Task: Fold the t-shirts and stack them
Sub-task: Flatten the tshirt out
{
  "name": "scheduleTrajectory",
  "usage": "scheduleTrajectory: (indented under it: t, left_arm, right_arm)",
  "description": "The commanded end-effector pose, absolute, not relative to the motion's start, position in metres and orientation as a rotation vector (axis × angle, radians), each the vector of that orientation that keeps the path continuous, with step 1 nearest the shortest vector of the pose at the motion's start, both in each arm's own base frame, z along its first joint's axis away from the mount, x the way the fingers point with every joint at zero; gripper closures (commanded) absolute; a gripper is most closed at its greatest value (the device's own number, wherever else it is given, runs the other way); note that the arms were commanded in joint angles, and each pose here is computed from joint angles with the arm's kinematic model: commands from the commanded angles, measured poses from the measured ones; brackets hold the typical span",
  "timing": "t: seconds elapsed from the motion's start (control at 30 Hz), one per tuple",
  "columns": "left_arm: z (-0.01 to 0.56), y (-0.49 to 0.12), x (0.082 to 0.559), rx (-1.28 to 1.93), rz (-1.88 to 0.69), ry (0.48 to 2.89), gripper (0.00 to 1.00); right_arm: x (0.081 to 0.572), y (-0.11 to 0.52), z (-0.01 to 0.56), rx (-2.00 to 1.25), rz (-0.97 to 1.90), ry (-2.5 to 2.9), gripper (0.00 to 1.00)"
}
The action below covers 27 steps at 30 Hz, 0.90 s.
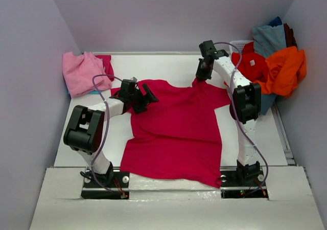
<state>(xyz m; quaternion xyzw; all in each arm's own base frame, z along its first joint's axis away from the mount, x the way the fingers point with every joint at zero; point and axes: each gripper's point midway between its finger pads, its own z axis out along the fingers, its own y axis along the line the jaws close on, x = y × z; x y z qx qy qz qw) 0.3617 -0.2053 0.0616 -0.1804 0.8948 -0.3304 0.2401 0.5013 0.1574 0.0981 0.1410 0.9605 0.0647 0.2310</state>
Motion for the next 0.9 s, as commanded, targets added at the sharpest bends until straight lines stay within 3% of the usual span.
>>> scheduleTrajectory:
  t: [0.0, 0.6, 0.87]
  left_arm:
    - [0.062, -0.206, 0.362, -0.475, -0.918, 2.439, 0.01]
    - [0.057, -0.194, 0.359, -0.506, -0.905, 2.440, 0.01]
    - [0.056, -0.195, 0.359, -0.511, -0.913, 2.439, 0.01]
  right_arm:
    - [0.506, 0.144, 0.114, 0.399, 0.177, 2.618, 0.93]
    - [0.500, 0.084, 0.085, 0.522, 0.091, 2.668, 0.93]
    - [0.490, 0.076, 0.071, 0.526, 0.108, 2.703, 0.89]
